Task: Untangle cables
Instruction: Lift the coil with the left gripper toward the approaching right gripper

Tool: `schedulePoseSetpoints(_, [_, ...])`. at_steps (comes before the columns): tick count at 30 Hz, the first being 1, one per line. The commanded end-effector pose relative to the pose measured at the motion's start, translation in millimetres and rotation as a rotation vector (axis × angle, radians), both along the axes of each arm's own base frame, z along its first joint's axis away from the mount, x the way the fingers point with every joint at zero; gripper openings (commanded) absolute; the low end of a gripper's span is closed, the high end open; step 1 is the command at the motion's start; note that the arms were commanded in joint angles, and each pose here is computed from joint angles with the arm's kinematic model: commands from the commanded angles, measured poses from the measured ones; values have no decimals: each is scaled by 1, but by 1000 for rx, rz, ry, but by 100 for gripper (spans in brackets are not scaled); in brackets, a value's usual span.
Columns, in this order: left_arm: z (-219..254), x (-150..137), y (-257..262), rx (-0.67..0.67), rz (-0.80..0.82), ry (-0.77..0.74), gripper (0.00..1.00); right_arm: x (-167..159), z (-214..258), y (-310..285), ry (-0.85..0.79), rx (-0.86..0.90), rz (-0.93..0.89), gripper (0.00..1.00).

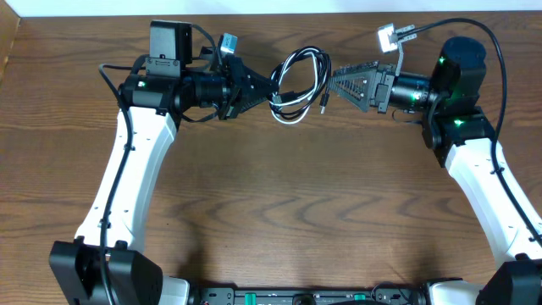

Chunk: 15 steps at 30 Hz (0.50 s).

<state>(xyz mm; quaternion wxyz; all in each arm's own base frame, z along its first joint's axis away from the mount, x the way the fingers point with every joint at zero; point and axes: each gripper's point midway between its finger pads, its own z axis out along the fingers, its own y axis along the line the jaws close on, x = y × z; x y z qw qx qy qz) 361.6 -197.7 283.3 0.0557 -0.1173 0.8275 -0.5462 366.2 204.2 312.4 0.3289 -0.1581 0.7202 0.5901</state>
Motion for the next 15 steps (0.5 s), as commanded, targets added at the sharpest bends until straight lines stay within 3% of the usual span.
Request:
schedulePoseSetpoints(1, [9, -11, -14, -26, -66, -30, 7, 9, 3, 5, 7, -5, -55, 62])
schedulePoseSetpoints(8, [9, -21, -30, -20, -125, -61, 7, 20, 0, 2, 4, -19, -125, 52])
schedulePoseSetpoints(12, [9, -21, -30, -20, -126, -61, 7, 22, -2, 1, 8, -27, -140, 27])
schedulePoseSetpoints(15, [7, -20, -29, -6, -125, -84, 8, 30, -30, -9, 97, -106, -228, 1])
